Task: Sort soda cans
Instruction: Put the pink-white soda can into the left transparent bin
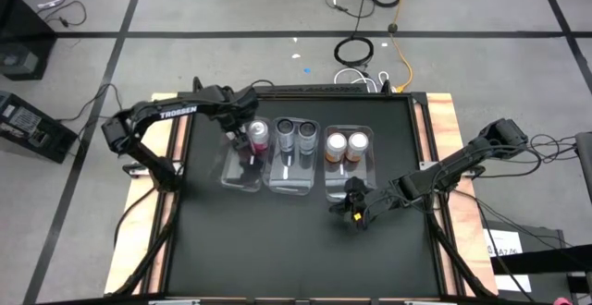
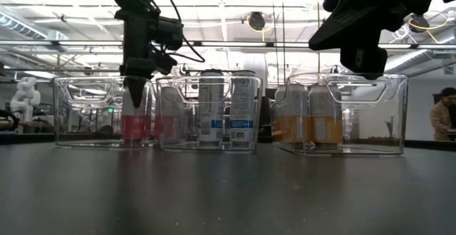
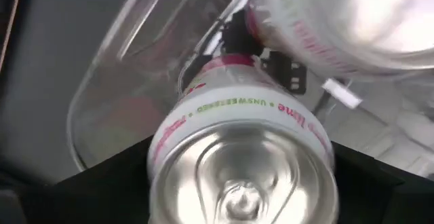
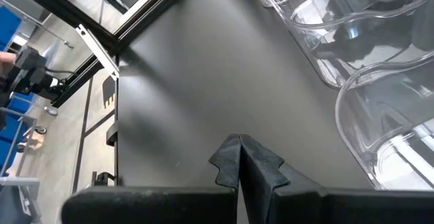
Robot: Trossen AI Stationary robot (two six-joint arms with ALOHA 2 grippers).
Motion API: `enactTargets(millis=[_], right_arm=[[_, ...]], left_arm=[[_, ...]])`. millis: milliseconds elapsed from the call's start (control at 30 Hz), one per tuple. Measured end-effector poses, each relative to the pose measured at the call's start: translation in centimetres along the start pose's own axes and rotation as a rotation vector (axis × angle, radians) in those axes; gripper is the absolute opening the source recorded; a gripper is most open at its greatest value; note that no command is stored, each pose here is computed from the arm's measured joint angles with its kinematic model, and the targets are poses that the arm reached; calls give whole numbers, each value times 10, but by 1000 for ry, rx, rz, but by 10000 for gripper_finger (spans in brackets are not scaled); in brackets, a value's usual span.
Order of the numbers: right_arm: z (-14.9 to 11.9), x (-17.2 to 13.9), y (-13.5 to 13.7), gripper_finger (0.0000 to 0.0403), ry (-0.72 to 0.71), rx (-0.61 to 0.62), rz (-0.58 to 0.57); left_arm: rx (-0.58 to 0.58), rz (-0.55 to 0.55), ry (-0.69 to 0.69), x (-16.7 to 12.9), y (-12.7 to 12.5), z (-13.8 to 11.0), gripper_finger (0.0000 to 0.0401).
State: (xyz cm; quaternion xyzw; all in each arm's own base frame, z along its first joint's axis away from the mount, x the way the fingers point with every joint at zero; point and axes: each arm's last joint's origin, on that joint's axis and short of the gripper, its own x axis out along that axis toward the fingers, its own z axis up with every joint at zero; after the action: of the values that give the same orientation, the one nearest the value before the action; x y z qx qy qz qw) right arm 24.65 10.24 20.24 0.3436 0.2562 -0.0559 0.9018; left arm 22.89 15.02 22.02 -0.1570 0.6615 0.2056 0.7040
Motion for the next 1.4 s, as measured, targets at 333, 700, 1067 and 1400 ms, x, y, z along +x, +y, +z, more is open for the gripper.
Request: enactTargets(millis=[333,700,1067,1400], right_arm=[[0,0,0,0,-3,2,-2],[0,0,0,0,-5,2,-3],[0,0,0,0,-5,4,-3],[0,0,0,0,-4,5,-2]], left_arm=[[-8,12,20,3,0,-1,365],[-48,8,19,3,0,-1,368],[-12,15,-6,1,0,0,368],[7,22,-114,-25,0,-10,368]])
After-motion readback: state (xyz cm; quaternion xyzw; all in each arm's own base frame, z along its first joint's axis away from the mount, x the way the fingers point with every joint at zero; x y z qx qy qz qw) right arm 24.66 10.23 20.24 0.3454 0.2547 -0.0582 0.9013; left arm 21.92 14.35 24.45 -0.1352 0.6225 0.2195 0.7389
